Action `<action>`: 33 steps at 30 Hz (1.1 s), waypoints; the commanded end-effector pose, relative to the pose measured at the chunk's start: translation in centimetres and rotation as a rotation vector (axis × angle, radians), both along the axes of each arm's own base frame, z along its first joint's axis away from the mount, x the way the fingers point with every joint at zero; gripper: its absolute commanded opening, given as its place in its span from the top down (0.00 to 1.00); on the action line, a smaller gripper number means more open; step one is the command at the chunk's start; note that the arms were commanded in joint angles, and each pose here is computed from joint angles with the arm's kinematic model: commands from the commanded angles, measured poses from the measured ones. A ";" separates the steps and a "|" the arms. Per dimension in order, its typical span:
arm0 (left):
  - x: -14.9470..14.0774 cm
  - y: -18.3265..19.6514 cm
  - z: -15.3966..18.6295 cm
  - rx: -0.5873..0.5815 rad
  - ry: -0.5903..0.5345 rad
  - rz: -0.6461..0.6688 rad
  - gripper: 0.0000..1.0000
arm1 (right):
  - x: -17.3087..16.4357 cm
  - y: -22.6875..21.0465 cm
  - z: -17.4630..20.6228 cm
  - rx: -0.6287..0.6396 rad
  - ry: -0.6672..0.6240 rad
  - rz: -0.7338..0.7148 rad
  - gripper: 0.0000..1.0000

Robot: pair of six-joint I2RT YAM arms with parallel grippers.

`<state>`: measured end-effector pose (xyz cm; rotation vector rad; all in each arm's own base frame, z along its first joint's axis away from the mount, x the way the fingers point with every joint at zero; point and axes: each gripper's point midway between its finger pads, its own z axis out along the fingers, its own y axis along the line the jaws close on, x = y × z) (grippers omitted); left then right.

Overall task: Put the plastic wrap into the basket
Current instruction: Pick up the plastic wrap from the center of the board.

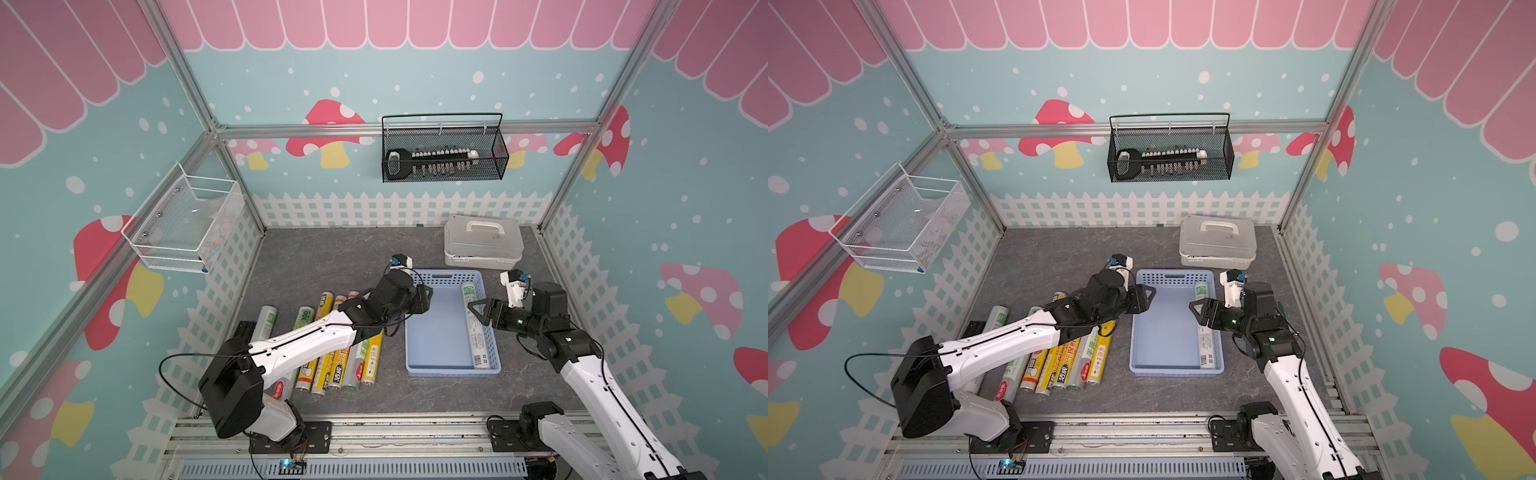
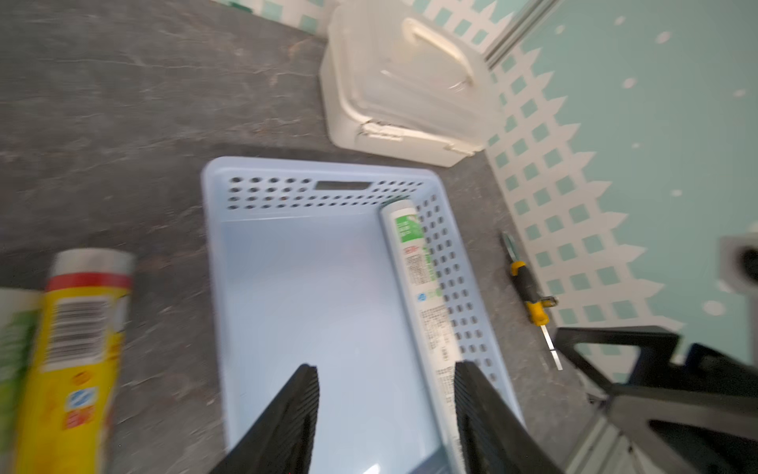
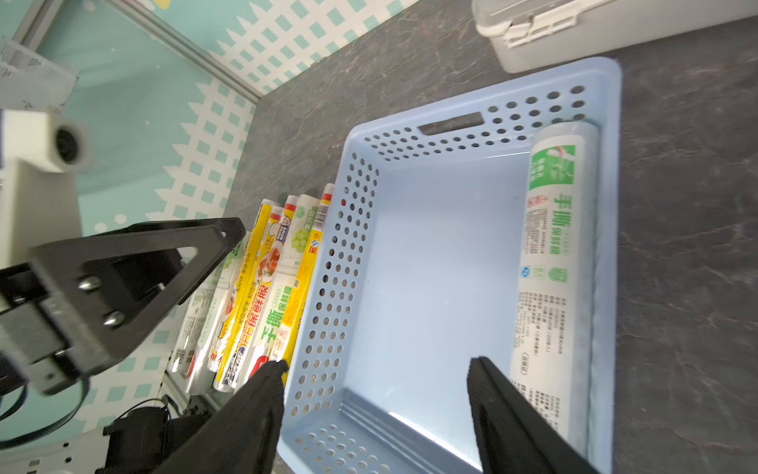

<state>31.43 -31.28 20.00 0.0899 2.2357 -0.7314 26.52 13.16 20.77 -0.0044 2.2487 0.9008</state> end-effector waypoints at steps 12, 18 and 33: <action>-2.9 9.7 -7.7 0.327 0.165 0.052 0.46 | 0.4 9.6 0.8 -0.162 -0.069 0.255 0.27; -3.3 10.3 -11.0 0.423 0.270 0.055 0.47 | 0.2 11.6 -0.7 -0.264 -0.064 0.268 0.27; -3.1 9.1 -14.3 0.482 0.370 0.011 0.50 | 0.2 12.0 -4.3 -0.343 0.011 0.216 0.26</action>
